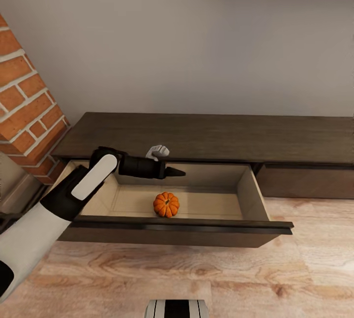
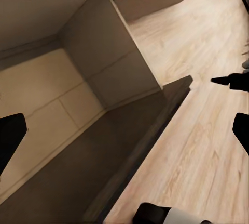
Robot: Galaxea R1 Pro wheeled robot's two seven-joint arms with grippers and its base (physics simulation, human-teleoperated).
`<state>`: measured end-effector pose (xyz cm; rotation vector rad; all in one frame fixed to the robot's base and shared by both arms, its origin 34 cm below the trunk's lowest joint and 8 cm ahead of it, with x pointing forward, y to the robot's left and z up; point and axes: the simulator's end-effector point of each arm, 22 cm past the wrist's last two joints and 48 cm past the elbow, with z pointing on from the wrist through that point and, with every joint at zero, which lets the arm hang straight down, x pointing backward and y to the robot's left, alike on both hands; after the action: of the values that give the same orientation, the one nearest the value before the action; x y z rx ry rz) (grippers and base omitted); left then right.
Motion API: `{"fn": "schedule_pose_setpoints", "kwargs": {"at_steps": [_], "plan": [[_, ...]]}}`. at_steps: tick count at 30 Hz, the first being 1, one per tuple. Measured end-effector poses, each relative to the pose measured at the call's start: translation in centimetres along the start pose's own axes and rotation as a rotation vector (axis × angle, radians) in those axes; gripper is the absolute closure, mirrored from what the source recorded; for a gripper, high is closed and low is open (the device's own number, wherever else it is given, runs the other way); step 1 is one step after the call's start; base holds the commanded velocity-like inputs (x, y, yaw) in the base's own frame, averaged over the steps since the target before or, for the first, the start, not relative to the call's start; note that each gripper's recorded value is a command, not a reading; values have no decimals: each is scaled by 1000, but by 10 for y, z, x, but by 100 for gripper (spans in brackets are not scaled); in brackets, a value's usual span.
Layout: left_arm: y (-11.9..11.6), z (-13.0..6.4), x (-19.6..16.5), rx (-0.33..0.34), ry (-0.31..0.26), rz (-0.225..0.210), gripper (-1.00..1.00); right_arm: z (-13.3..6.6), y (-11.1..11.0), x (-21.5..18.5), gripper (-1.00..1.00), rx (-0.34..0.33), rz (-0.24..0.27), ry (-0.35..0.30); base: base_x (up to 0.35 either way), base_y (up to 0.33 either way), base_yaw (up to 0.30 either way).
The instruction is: Place each of the two pumpkins and all three candles from the living room inside a cabinet in the living room (use any cabinet), then make sure every cabinet is closed, and position the cauldron so it is next to a table in the living room.
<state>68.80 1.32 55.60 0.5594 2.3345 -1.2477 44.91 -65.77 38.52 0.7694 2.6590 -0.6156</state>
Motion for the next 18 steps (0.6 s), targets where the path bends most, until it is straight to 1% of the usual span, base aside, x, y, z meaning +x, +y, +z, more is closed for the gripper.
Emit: {"fn": "schedule_pose_setpoints", "kwargs": {"at_steps": [6, 9, 12, 13, 16, 17, 18], "plan": [[-10, -11, -8, -4, -15, 20, -100, -9, -25, -9, -100, 24, 60, -27, 0, 0, 0], [-15, -16, -11, -7, -22, 30, -100, -12, -32, -12, -100, 35, 68, -38, 0, 0, 0], [-20, -20, -14, -15, -27, 40, -100, -17, -40, -15, -100, 55, 65, -49, 0, 0, 0], [-19, -21, -15, -29, -29, 43, -100, -18, -44, -16, -100, 68, 62, -56, 0, 0, 0], [-21, -24, -18, -50, -33, 54, -100, -22, -50, -20, -100, 71, 74, -69, 0, 0, 0], [-22, -25, -19, -57, -35, 57, -100, -24, -53, -21, -100, 73, 81, -74, 0, 0, 0], [-20, -25, -19, -75, -34, 62, -100, -27, -63, -23, -100, 84, 107, -82, 0, 0, 0]]}}
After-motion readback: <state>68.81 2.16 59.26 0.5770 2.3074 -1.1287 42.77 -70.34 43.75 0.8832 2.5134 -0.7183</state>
